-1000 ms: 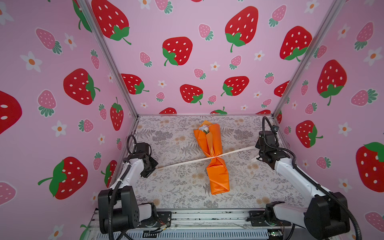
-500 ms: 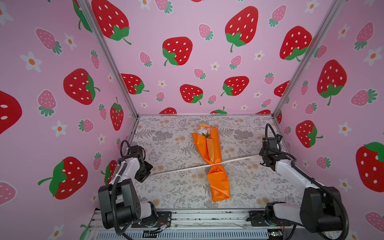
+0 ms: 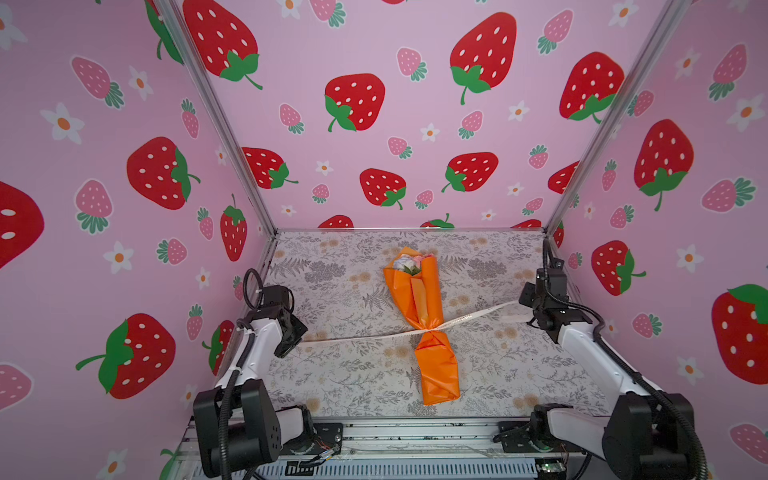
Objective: Tie the bouquet of fake flowers
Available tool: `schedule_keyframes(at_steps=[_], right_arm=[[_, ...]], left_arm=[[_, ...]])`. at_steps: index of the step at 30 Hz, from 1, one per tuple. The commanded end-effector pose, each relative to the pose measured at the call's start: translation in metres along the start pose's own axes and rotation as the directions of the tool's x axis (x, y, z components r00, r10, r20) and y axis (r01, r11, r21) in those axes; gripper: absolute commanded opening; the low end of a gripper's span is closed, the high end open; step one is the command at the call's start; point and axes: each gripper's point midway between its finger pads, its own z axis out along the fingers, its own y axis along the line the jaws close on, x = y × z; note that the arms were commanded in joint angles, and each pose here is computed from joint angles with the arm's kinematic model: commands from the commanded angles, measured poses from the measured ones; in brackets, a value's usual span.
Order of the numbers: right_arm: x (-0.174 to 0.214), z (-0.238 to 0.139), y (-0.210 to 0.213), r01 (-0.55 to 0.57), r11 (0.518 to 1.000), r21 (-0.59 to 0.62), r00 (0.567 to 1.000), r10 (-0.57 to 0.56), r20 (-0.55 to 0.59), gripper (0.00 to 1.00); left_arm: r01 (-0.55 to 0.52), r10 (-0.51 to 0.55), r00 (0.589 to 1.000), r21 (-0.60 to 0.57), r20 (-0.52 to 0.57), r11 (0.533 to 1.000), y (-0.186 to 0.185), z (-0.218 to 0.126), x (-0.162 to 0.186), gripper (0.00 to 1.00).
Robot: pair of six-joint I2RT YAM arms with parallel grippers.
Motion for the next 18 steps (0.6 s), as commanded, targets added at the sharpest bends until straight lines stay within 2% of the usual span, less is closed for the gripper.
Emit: schedule_keyframes(at_steps=[1,3,5,10,12,15,18], right_arm=[[-0.003,-0.007,0.031,0.05,0.984,-0.171,0.998,-0.056,-0.027,0.14],[0.004,-0.008,0.031,0.048,0.984,-0.173,0.997,-0.059,-0.056,0.3],[0.005,-0.011,0.027,0.047,0.987,-0.156,0.996,-0.058,-0.068,0.37],[0.004,-0.025,0.017,0.022,0.992,-0.123,0.997,-0.031,-0.066,0.46],[0.008,-0.026,0.009,-0.01,0.996,-0.086,0.995,0.002,-0.095,0.51],[0.019,-0.024,0.01,-0.034,0.994,-0.103,0.986,0.017,-0.164,0.51],[0.035,-0.022,0.022,-0.056,0.984,-0.169,0.975,0.017,-0.222,0.51]], left_arm=[[-0.023,0.025,1.0,0.13,-0.008,0.991,-0.026,-0.017,-0.002,0.26],[-0.033,0.037,0.999,0.169,-0.019,0.985,-0.032,-0.021,0.005,0.42],[-0.054,0.06,0.998,0.202,-0.024,0.978,-0.036,-0.025,0.013,0.46],[-0.078,0.112,0.99,0.337,-0.085,0.938,-0.06,-0.031,0.043,0.58],[-0.113,0.168,0.98,0.394,-0.11,0.912,-0.077,-0.031,0.062,0.6],[-0.19,0.26,0.957,0.395,-0.132,0.899,-0.092,-0.027,0.088,0.6],[-0.269,0.346,0.927,0.383,-0.147,0.884,-0.105,-0.02,0.114,0.61]])
